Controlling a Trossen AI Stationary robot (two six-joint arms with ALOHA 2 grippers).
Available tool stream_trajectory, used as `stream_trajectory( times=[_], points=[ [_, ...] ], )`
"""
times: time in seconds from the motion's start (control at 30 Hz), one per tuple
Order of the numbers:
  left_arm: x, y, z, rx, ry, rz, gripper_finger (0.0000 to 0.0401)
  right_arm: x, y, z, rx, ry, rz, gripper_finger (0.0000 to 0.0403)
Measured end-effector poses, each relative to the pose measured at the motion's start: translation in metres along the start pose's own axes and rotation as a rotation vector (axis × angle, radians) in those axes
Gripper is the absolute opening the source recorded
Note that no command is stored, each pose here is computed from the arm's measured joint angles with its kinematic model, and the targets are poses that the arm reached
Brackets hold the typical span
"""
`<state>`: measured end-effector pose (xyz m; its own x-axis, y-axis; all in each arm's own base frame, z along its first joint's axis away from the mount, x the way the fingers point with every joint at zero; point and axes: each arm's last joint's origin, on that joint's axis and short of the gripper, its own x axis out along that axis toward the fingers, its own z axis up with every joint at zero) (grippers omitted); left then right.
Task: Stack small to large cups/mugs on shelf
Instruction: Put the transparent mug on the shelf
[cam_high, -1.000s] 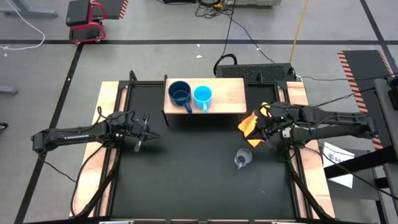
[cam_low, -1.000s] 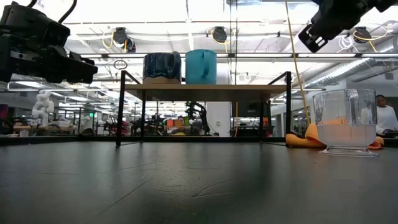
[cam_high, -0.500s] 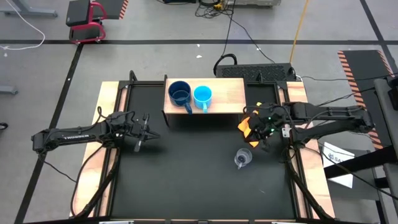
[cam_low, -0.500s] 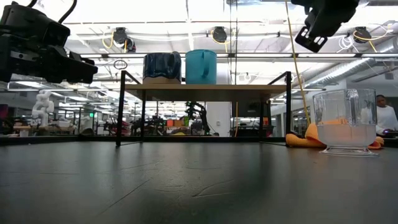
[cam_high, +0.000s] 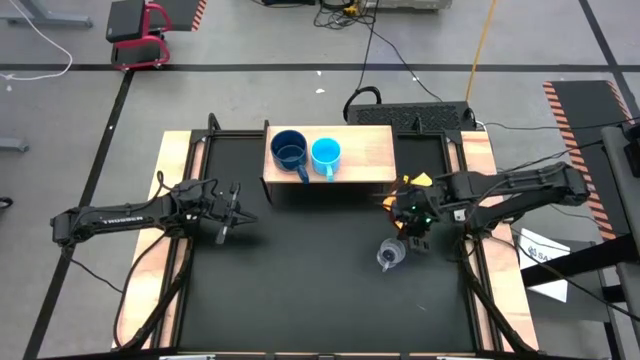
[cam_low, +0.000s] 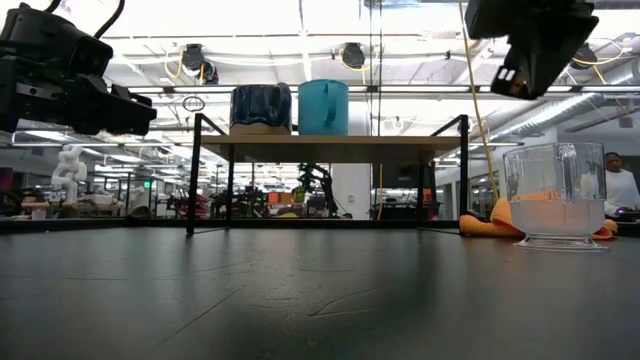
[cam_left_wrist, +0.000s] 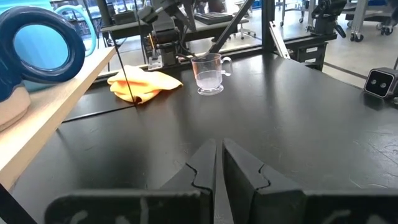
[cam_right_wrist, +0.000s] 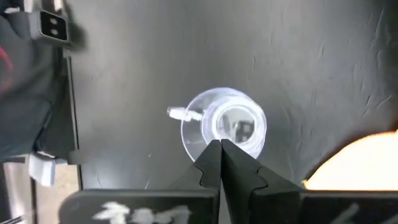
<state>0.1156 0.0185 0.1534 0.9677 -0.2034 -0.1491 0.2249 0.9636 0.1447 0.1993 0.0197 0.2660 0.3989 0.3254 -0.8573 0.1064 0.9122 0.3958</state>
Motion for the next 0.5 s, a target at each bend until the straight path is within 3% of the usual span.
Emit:
stream_trajectory(
  times=[0.3, 0.5],
  points=[
    [0.0, -0.0001, -0.0001, -0.001, 0.001, -0.001, 0.0031, 0.0111, 0.0016, 0.0034, 0.013, 0.049, 0.028, 0.0004],
    [0.0, -0.0002, -0.0005, -0.002, 0.005, -0.002, 0.0031, 0.0111, 0.0032, 0.0079, -0.006, 0.002, 0.044, 0.0051]
  ],
)
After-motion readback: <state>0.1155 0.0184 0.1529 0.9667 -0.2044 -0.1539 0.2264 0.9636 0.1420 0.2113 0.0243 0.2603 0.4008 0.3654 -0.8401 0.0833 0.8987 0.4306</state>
